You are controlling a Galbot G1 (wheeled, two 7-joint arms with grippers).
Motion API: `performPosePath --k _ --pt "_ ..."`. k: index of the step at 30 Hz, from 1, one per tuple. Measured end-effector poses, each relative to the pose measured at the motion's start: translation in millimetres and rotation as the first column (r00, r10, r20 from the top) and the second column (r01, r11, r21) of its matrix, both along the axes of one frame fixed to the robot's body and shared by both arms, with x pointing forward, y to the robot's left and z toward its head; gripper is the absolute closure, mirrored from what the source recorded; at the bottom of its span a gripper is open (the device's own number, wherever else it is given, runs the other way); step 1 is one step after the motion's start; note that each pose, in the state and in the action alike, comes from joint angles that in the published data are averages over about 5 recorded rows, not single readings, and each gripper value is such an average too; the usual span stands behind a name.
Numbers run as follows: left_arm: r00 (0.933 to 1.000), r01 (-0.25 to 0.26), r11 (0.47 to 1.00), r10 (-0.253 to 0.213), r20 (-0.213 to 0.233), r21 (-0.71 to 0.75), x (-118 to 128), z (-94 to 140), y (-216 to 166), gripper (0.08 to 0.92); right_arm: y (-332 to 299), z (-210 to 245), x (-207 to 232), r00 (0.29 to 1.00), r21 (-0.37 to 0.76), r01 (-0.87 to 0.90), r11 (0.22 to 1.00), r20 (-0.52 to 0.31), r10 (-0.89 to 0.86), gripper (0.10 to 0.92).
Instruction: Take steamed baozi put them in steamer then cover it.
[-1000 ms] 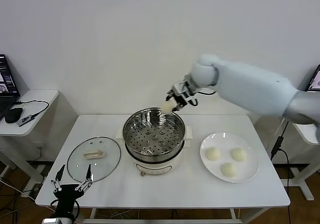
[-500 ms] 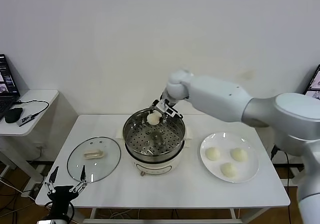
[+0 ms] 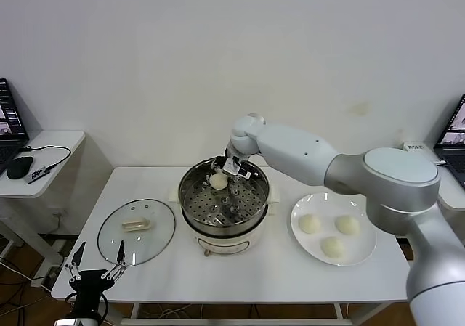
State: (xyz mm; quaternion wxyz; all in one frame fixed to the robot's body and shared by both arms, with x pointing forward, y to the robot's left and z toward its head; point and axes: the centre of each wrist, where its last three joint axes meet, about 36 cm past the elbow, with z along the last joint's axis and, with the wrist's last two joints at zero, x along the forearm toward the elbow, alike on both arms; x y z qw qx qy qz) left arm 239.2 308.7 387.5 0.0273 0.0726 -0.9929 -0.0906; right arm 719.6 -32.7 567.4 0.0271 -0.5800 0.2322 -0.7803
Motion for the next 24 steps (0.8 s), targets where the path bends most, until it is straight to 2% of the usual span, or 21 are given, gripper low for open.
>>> performPosePath --k 3,8,11,17,24 --pt "1.0000 0.002 1.000 -0.002 0.001 -0.003 1 0 -1 0.177 -2 -1 2 1.000 -0.013 -0.012 1.000 0.006 0.012 0.401" --pt "1.0000 0.006 1.000 -0.006 0.002 -0.007 1 -1 -4 0.177 -3 0 4 1.000 -0.019 -0.024 1.000 0.010 0.024 0.260" --pt "1.0000 0.009 1.000 -0.009 0.001 -0.006 1 1 -4 0.177 -5 4 4 1.000 -0.017 -0.018 1.000 0.008 0.018 0.212" --pt "0.9999 0.011 1.000 -0.011 -0.009 -0.008 -1 6 -5 0.177 -16 31 1 0.998 0.013 0.070 0.997 -0.010 -0.070 0.200" --pt "0.9995 0.015 1.000 -0.015 -0.029 -0.013 3 17 -8 0.177 -44 79 -17 0.955 0.079 0.298 0.951 -0.021 -0.297 0.200"
